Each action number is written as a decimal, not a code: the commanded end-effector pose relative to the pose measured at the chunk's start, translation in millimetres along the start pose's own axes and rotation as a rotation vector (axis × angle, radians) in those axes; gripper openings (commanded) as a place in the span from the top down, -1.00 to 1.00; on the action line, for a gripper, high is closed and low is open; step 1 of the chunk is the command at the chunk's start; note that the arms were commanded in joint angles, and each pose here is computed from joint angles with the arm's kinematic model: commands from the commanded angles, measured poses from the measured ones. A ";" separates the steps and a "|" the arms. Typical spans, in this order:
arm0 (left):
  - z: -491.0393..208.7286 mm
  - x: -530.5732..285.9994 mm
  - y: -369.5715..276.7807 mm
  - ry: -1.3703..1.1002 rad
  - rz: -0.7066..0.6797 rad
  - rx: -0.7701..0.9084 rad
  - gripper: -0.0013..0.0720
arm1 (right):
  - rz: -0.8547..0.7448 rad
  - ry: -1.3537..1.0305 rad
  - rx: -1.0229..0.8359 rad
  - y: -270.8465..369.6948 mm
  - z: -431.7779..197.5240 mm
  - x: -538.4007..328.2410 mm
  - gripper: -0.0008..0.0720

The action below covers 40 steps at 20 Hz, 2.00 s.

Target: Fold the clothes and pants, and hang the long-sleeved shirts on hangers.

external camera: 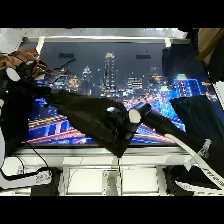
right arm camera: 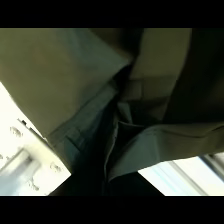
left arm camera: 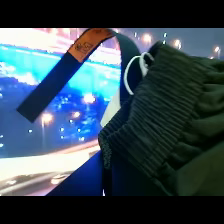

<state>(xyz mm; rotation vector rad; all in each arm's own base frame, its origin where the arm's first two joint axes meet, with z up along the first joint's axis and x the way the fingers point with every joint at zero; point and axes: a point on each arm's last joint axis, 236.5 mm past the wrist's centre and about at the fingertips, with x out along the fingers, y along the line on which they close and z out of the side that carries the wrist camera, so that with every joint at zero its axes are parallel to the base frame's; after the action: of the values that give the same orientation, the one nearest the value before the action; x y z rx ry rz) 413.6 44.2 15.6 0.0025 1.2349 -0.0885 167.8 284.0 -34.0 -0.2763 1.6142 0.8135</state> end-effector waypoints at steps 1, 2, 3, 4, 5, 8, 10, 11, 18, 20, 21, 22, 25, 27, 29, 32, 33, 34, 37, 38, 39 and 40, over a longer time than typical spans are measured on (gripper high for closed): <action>-19.3 24.8 0.5 0.033 0.014 0.008 0.93 | 0.006 -0.005 0.116 15.4 -13.1 33.0 0.96; -28.1 33.9 -0.1 0.057 0.009 0.004 0.93 | 0.010 -0.002 0.159 16.5 -13.8 32.9 0.68; -35.0 42.4 -0.6 0.077 0.005 0.000 0.93 | 0.008 0.012 0.196 16.4 -17.1 32.4 0.04; -40.2 49.0 -1.2 0.097 0.000 -0.003 0.90 | 0.005 0.029 0.210 16.4 -21.1 31.4 -0.36; -42.2 53.2 -1.0 0.108 -0.002 -0.008 0.75 | 0.002 0.063 0.209 17.8 -28.1 28.1 -0.34; -29.9 46.8 1.1 0.070 0.007 -0.010 -0.94 | -0.048 0.101 0.157 17.3 -45.4 -6.5 -0.34; -6.7 25.0 2.1 -0.006 0.019 -0.037 -0.94 | -0.148 0.041 0.167 3.6 -53.1 -47.0 -0.34; 8.7 8.9 -2.4 -0.061 0.009 -0.040 -0.94 | -0.206 -0.020 0.189 -6.6 -55.0 -68.8 -0.34; 70.2 -63.5 -142.2 -0.349 -0.386 0.049 -0.93 | -0.301 -0.330 0.498 -65.7 -73.6 -126.7 -0.35; 41.9 -44.8 -202.3 -0.223 -0.470 0.158 -0.93 | -0.244 -0.327 0.528 -79.1 -69.0 -102.4 -0.35; 29.2 -37.5 -228.9 -0.177 -0.501 0.208 -0.93 | -0.204 -0.371 0.547 -85.4 -57.6 -94.8 -0.35; 15.3 -29.8 -259.0 -0.137 -0.530 0.266 -0.93 | -0.157 -0.438 0.577 -92.5 -42.2 -90.9 -0.35; -33.9 -10.7 -335.3 -0.018 -0.605 0.417 -0.93 | -0.075 -0.553 0.601 -106.9 -19.0 -96.8 -0.34; -65.0 -0.9 -369.5 0.053 -0.631 0.479 -0.92 | -0.086 -0.551 0.583 -114.0 -21.6 -99.5 -0.34; -85.7 7.6 -387.3 0.109 -0.638 0.494 -0.91 | -0.101 -0.547 0.547 -116.3 -22.5 -99.9 -0.34; -91.4 18.4 -380.1 0.162 -0.589 0.430 0.30 | -0.120 -0.540 0.491 -117.0 -23.3 -99.7 -0.34; -94.6 19.0 -374.8 0.186 -0.579 0.427 0.96 | -0.131 -0.539 0.477 -118.5 -23.6 -99.9 -0.34; -100.7 18.0 -370.4 0.219 -0.578 0.430 0.93 | -0.148 -0.537 0.471 -121.8 -24.8 -100.2 -0.34; -120.0 14.0 -368.4 0.297 -0.581 0.457 0.93 | -0.198 -0.490 0.465 -130.1 -36.9 -96.6 -0.34; -126.0 12.7 -371.5 0.313 -0.582 0.461 0.93 | -0.209 -0.449 0.468 -130.7 -45.9 -92.9 -0.34; -132.6 11.1 -376.5 0.327 -0.584 0.469 0.93 | -0.219 -0.410 0.467 -131.2 -54.5 -89.7 -0.34; -141.1 8.3 -385.2 0.339 -0.593 0.484 0.93 | -0.225 -0.386 0.458 -131.0 -59.6 -87.6 -0.26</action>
<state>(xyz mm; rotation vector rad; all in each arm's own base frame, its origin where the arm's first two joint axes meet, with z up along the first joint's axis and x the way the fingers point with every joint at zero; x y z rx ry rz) 278.8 -325.8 -18.9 0.0561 1.4348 -0.9100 233.8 141.3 10.3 0.0987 1.2642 0.3009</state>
